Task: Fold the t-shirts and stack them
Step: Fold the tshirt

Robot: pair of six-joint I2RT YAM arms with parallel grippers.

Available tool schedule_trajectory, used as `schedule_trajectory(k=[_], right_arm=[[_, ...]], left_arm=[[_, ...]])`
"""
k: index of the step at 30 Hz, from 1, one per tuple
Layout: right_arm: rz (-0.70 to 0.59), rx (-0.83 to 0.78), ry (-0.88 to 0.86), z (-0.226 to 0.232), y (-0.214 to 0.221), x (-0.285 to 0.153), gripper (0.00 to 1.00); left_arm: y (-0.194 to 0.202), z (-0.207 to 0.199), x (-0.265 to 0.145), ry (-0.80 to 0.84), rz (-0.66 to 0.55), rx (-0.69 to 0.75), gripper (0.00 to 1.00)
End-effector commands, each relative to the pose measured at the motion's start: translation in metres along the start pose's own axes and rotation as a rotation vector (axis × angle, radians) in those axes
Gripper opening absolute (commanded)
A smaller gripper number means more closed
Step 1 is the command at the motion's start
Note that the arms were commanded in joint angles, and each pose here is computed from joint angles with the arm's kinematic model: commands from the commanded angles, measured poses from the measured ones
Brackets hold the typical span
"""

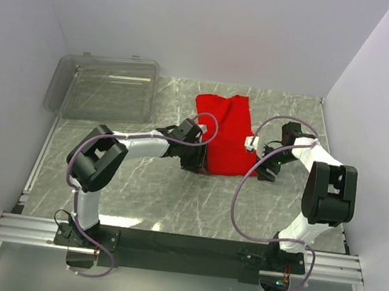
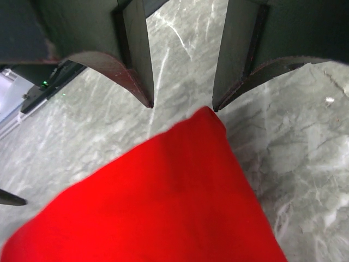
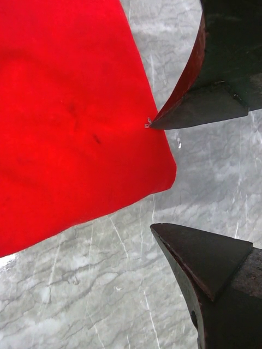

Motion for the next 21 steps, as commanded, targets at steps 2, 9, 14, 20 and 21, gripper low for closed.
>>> schedule_trajectory(k=[2, 9, 14, 20, 21], right_arm=[[0.007, -0.004, -0.002, 0.000, 0.001, 0.005, 0.76], [0.029, -0.008, -0.019, 0.004, 0.006, 0.010, 0.75], [0.034, -0.029, -0.043, 0.009, 0.001, 0.017, 0.75], [0.043, -0.016, -0.037, 0.006, 0.000, 0.022, 0.74], [0.046, -0.015, -0.036, 0.005, 0.000, 0.023, 0.72]], left_arm=[[-0.006, -0.005, 0.006, -0.007, -0.004, -0.011, 0.53], [-0.002, 0.006, 0.017, -0.046, 0.015, -0.024, 0.52], [-0.008, -0.001, 0.010, -0.029, -0.019, -0.017, 0.52], [-0.011, -0.002, 0.004, -0.028, -0.040, -0.003, 0.53], [-0.011, -0.002, 0.005, -0.033, -0.040, -0.006, 0.53]])
Point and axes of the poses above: each gripper's point midway between its finger pads, its own x axis out along the fingers, its own z axis along the line the jaws close on, y = z × x, the point moved 1 cm from there along -x, back along the fingers, and after that the axes turned 3 degrees about -x, right-handed, at the moved point
